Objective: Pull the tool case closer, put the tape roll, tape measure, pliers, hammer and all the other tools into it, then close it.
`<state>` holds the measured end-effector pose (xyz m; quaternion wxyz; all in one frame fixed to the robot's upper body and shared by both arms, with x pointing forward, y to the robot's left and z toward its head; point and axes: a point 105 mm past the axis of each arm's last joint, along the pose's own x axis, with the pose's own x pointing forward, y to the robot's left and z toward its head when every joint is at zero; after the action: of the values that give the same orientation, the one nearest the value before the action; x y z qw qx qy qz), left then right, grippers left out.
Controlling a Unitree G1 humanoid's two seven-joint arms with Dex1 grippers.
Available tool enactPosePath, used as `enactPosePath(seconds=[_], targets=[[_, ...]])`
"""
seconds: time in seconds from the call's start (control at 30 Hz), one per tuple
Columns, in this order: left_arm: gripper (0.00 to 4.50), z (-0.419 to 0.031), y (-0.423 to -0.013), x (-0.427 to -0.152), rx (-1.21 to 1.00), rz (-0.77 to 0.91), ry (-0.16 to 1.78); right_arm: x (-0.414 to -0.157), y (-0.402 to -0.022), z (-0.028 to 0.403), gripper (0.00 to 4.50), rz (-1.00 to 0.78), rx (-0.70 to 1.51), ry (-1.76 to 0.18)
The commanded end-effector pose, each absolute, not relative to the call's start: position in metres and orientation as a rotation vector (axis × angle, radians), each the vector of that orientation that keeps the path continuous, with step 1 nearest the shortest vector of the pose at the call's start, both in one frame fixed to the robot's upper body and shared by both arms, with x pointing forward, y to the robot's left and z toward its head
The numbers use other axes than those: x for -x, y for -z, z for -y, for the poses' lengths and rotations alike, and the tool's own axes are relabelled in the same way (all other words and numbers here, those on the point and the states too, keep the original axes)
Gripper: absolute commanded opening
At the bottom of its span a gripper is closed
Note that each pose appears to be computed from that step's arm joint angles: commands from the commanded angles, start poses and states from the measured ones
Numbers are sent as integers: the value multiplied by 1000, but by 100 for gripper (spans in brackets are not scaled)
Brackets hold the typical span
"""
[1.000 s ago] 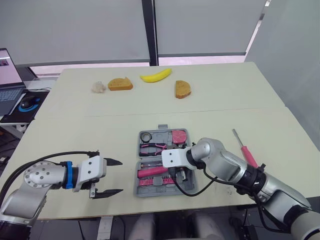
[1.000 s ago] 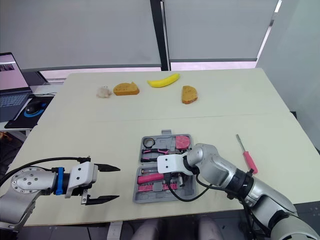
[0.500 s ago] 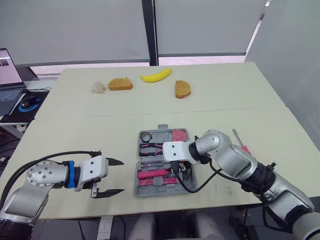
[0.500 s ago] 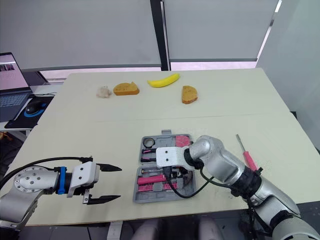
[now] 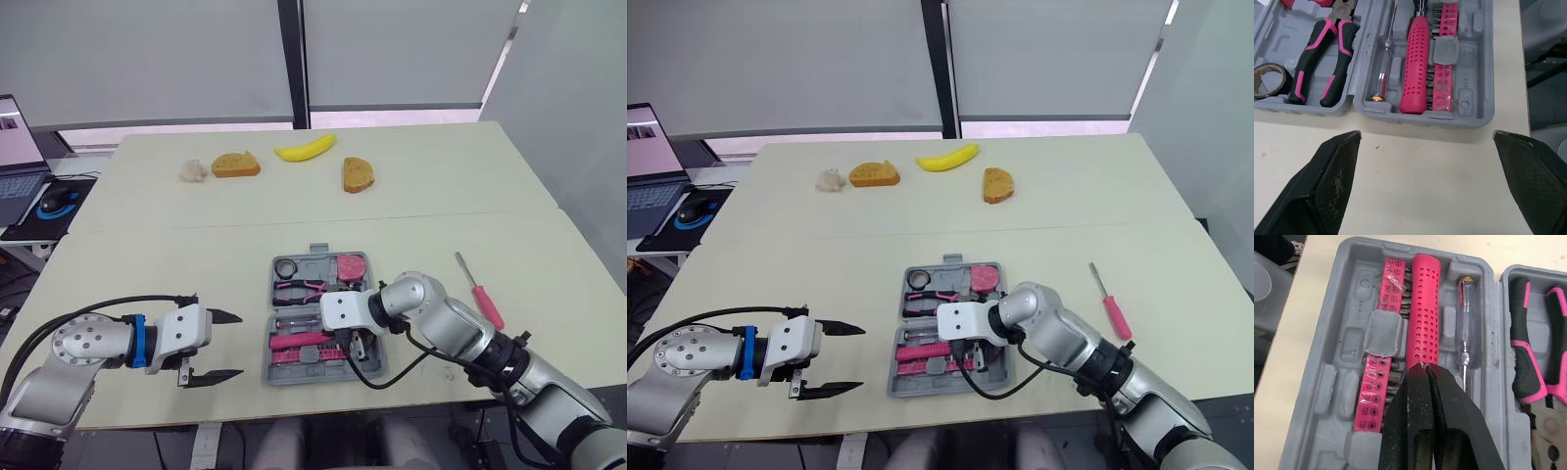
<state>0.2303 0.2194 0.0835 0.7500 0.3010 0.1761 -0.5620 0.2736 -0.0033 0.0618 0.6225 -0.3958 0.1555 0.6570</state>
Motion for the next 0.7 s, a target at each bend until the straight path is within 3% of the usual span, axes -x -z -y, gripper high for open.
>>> enactPosePath(seconds=[0.03, 0.5, 0.7], targets=[[450, -217, -85, -230, -664, -373, 1231, -276, -60, 0, 4, -330, 933, -1502], [450, -214, -85, -230, -666, -372, 1228, -283, -28, 13, 4, -408, 1025, -1475], [450, -216, -87, -229, -621, -353, 1194, -279, -65, -3, 4, -211, 941, -1485]])
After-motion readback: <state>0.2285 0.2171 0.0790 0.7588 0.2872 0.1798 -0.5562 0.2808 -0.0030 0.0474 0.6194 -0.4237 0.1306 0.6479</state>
